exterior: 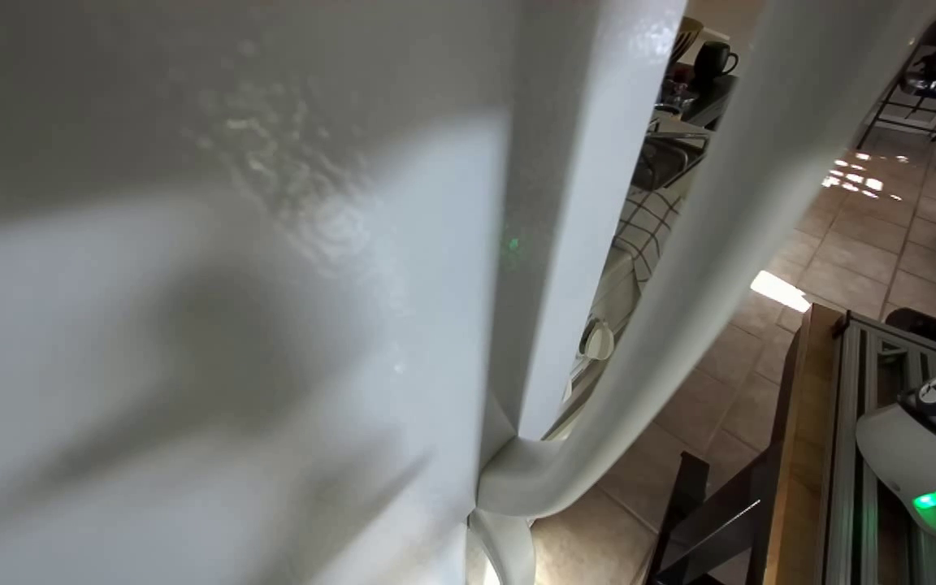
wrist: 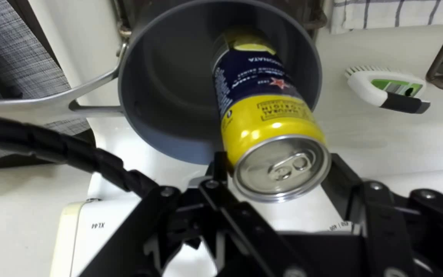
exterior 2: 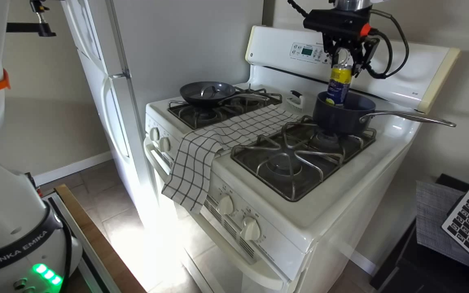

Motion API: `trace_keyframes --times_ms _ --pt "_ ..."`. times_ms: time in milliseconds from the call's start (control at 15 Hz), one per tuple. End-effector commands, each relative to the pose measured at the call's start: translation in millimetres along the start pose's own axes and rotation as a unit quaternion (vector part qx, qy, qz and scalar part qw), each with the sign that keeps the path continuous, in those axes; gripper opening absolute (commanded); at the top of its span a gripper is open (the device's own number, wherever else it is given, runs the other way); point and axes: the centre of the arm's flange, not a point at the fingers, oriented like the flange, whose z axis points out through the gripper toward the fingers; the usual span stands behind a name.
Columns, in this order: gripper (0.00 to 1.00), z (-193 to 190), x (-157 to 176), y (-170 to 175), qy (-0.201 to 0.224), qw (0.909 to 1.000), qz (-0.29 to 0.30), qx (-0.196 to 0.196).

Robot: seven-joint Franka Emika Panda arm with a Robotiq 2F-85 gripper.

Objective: Put the yellow can on the white and black towel.

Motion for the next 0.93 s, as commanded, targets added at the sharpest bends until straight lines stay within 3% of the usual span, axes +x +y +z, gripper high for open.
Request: trace_keyframes --times_ms 0,400,867 --pt "0.38 -50 6 -3 0.018 0.9994 -0.027 0.016" --pt "0.38 -102 17 -20 0.052 0.9960 -0.060 0.043" --pt "0.38 -105 18 -92 0.015 0.9816 -0.134 0.135"
